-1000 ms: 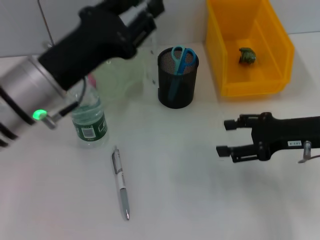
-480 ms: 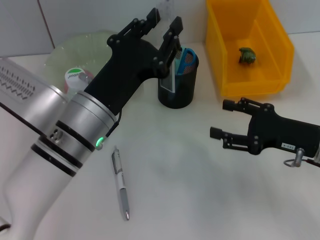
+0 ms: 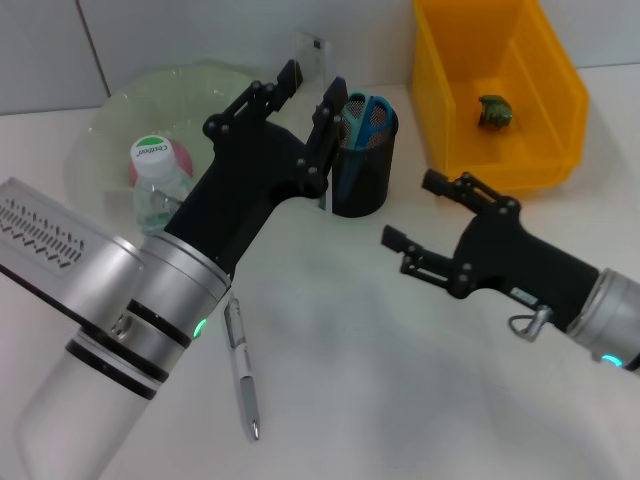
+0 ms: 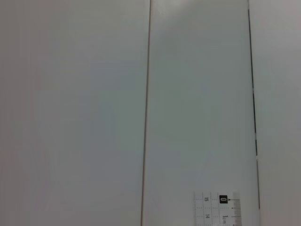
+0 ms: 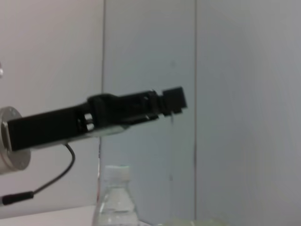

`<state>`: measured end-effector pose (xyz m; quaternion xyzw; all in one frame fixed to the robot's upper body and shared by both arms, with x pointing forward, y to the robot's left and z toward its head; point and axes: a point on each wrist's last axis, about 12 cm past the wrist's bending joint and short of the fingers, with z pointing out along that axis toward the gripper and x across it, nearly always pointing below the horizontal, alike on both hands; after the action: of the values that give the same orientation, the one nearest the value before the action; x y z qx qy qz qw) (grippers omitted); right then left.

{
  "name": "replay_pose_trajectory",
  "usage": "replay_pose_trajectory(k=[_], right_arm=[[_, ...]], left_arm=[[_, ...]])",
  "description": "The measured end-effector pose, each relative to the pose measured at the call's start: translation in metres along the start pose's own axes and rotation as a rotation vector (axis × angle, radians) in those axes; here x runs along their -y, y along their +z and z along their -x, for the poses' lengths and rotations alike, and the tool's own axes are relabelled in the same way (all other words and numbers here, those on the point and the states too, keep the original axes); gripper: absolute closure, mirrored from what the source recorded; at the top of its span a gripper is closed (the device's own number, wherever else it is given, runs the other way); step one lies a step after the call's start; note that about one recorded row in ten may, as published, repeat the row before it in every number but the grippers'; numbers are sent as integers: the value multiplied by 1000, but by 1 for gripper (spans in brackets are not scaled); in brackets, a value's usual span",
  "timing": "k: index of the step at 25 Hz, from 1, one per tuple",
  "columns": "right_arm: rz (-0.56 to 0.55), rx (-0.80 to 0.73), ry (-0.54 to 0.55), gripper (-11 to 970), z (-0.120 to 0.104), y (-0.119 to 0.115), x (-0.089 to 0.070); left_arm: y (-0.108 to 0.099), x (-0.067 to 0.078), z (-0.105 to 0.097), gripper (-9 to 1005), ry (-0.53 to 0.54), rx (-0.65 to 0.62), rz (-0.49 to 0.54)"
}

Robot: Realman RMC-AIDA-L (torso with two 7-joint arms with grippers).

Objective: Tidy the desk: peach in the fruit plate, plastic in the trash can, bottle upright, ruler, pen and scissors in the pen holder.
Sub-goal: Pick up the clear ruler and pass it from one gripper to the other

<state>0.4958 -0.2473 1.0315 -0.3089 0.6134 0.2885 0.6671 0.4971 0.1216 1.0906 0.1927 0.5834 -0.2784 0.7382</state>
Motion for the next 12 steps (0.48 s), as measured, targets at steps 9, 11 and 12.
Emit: replay_pose_trajectory(k=[9, 11, 12], right_arm=[[-5, 36, 52, 146, -2, 24, -16], [-10, 43, 69, 147, -1, 29, -19], [-7, 45, 88, 148, -1, 34, -21]], left_arm=[[-3, -2, -5, 594, -1, 5, 31], [-1, -2, -5, 594, -4, 13, 33], [0, -1, -5, 594, -6, 19, 30]])
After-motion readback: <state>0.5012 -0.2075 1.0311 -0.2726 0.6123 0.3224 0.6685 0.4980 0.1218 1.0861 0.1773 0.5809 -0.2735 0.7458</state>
